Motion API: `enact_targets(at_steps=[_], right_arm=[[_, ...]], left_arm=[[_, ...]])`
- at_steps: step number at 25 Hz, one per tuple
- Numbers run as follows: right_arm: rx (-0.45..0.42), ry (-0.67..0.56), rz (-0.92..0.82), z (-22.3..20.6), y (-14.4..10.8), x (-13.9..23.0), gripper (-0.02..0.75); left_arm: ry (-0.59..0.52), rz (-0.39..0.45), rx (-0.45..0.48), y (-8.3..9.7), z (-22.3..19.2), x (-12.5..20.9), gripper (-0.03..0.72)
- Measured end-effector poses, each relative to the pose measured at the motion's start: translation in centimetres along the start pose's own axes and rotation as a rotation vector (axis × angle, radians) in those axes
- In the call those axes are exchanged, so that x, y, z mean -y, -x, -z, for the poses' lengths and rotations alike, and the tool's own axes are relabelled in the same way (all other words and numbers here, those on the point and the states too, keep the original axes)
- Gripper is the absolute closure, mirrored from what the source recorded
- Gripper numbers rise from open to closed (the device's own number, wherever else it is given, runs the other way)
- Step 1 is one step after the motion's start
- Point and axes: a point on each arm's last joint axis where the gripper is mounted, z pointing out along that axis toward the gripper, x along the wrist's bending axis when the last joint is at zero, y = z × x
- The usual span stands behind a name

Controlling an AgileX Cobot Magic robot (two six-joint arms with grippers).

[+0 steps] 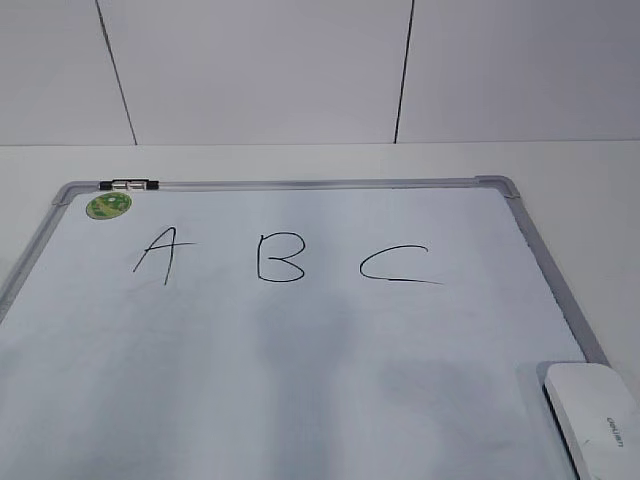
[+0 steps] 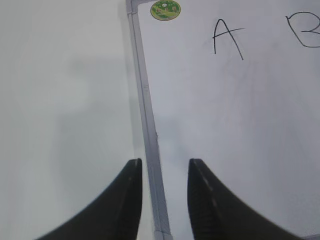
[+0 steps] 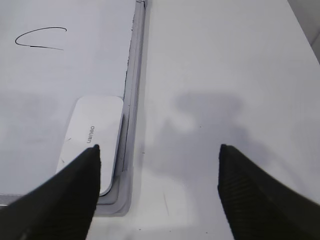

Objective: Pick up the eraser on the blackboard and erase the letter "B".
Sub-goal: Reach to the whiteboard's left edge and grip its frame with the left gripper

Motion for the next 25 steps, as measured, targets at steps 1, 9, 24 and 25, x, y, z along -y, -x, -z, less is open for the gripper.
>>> enact_targets(at_steps=[1,9,24,25], right_arm=[[0.000,0.000,0.000,0.0,0.0,0.0,0.190],[0.000,0.000,0.000,0.0,0.0,0.0,0.190],[0.000,0.000,0.000,0.0,0.0,0.0,0.190],[0.000,0.000,0.000,0.0,0.0,0.0,0.190]], left_arm=[[0.003,-0.001,-0.005,-0.1,-0.2,-0.2,0.449],[0.063,0.024,-0.033,-1.0,-3.6,-2.9,0.449],[-0.234,0.112,0.033,-2.2,-11.7,-7.5,0.449],[-0.257,0.119,0.039,-2.2,-12.1,-7.9,0.449]])
